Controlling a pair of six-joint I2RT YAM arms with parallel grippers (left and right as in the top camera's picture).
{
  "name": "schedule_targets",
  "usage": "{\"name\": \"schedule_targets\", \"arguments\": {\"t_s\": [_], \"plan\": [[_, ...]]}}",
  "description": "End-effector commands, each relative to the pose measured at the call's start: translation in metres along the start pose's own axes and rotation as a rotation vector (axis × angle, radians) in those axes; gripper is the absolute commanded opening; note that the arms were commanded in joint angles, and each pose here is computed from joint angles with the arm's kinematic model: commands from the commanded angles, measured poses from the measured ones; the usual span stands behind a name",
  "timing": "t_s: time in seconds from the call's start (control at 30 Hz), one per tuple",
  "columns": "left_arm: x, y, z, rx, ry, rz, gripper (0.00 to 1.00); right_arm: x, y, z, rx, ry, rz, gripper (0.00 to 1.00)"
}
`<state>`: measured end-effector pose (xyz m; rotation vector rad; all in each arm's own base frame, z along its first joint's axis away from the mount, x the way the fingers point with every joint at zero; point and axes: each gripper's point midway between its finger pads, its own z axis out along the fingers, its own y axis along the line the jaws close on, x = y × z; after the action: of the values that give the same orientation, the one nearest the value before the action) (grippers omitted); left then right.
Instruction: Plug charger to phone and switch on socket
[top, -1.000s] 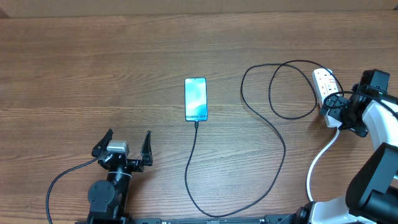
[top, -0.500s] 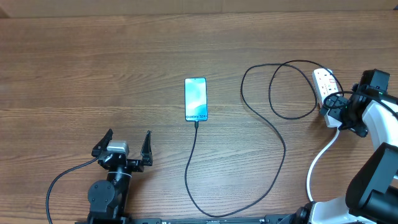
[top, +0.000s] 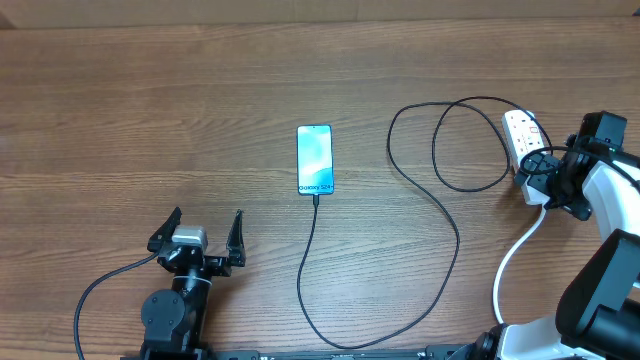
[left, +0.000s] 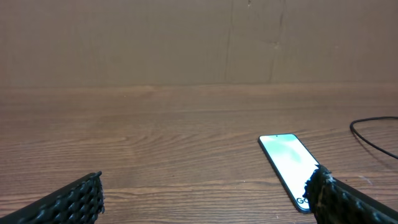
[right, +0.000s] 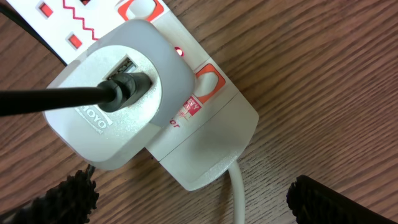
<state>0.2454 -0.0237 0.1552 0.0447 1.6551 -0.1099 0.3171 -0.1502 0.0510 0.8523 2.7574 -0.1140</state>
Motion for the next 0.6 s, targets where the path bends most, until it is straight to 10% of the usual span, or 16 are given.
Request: {"name": "schedule_targets", "arguments": {"t_s": [0.0, 0.57], "plan": [[-0.001, 0.004, 0.0, -0.019, -0.007, 0.022, 1.0, -0.012, -0.001, -0.01, 0.002, -0.045, 0.002, 1.0], [-0.001, 0.004, 0.0, -0.019, -0.007, 0.022, 1.0, -0.037, 0.0, -0.102, -0.047, -0.32, 0.014, 1.0]]}}
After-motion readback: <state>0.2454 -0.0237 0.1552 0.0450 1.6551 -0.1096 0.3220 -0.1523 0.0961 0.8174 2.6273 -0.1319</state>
